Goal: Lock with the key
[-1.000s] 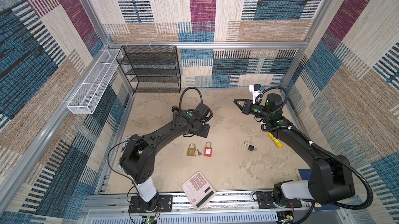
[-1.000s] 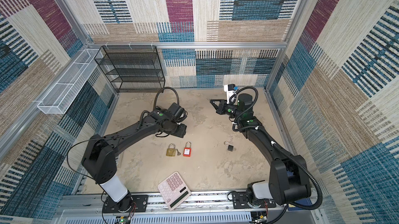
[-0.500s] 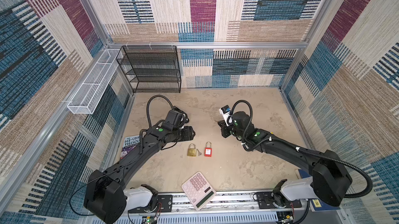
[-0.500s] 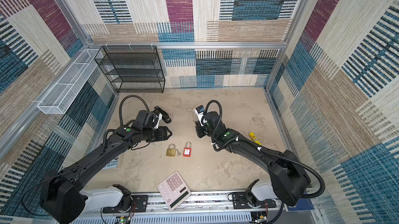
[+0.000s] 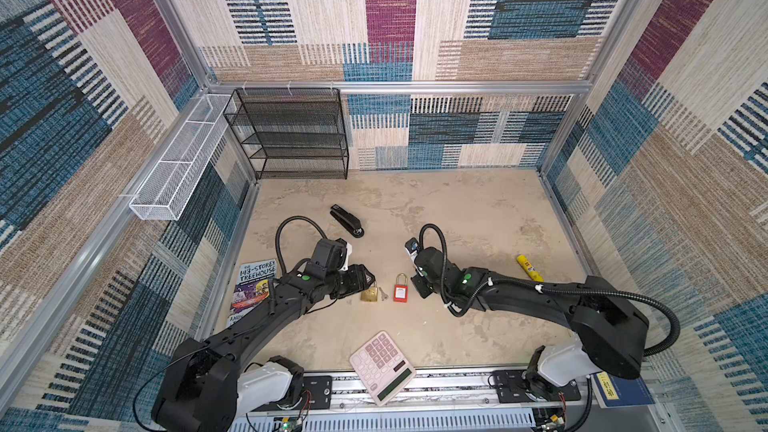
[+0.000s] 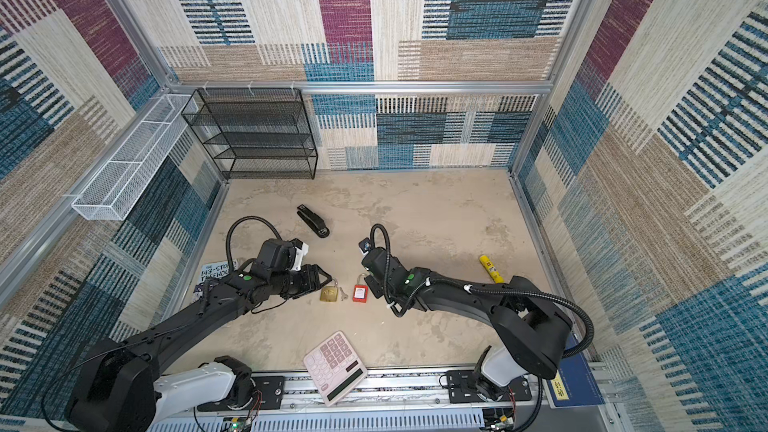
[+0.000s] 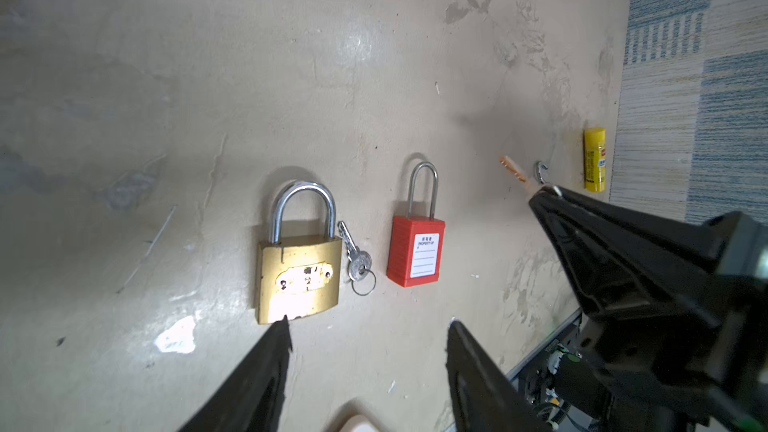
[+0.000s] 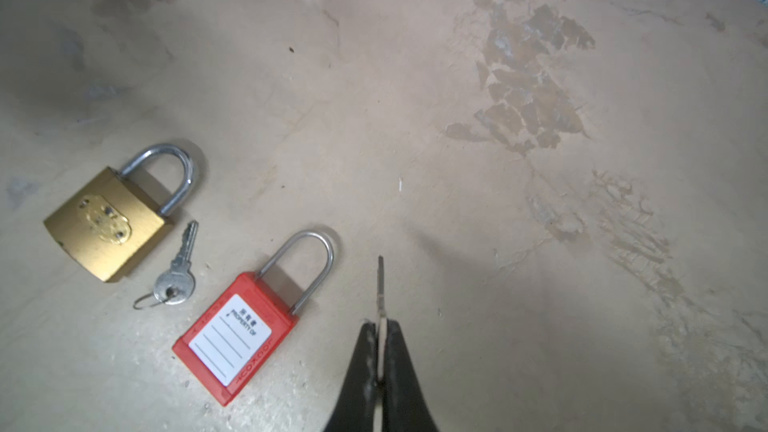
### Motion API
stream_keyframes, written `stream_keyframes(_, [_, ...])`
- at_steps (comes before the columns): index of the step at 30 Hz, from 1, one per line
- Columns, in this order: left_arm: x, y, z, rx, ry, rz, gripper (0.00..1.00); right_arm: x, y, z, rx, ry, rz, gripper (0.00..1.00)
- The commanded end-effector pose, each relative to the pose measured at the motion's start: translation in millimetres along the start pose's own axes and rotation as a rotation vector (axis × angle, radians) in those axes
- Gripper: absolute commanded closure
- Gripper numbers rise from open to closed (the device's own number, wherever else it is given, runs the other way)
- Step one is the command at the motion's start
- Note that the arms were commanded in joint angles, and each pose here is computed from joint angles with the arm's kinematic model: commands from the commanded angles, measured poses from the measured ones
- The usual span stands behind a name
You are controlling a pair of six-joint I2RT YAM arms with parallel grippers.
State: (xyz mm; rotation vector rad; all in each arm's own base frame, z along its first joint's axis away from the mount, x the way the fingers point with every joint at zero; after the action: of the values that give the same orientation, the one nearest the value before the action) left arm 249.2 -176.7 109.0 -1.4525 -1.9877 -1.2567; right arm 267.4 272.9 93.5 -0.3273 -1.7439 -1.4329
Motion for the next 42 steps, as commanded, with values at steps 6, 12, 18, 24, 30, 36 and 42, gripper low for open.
stream_keyframes(6, [6.8,2.7,-4.1,0.0,-0.03,-0.052,0.37,-0.9,-18.4,2.0,-0.05,-0.025,0.001,1.0])
stream_keyframes(12, [7.7,1.1,-3.0,-0.001,-0.026,-0.052,0.37,-2.0,-29.5,2.7,-0.067,-0.016,0.009,1.0])
stream_keyframes(18, [4.6,1.2,-3.1,0.001,-0.028,-0.042,0.37,-2.6,-34.1,6.7,-0.078,0.007,-0.01,0.99])
stream_keyframes(24, [2.3,2.3,-3.6,0.002,-0.03,-0.036,0.37,-2.3,-32.1,9.1,-0.079,0.008,-0.039,0.99])
stream_keyframes(30, [1.3,2.7,-3.5,0.004,-0.031,-0.033,0.37,-1.7,-31.2,7.3,-0.131,0.012,-0.067,0.99])
stream_keyframes(36, [-2.2,0.5,-4.1,0.017,-0.041,-0.021,0.38,-3.9,-33.3,5.0,-0.183,0.004,-0.08,0.99])
stream_keyframes(42, [-2.8,-0.3,-3.0,0.02,-0.039,-0.021,0.38,-6.0,-34.2,0.6,-0.194,-0.023,-0.089,0.98])
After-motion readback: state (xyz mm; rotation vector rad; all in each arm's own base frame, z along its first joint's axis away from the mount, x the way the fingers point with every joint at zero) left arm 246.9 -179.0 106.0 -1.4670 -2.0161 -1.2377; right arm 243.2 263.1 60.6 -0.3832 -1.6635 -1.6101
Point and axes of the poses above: each gripper's point midway between its finger pads, its own x axis back along the fingers, its own z axis along the line the jaws close on, y = z × x, the point moved 1 cm from there along x, back along the fingers, and after that the axes turned 12 degrees about -x, right-handed, at the moved point
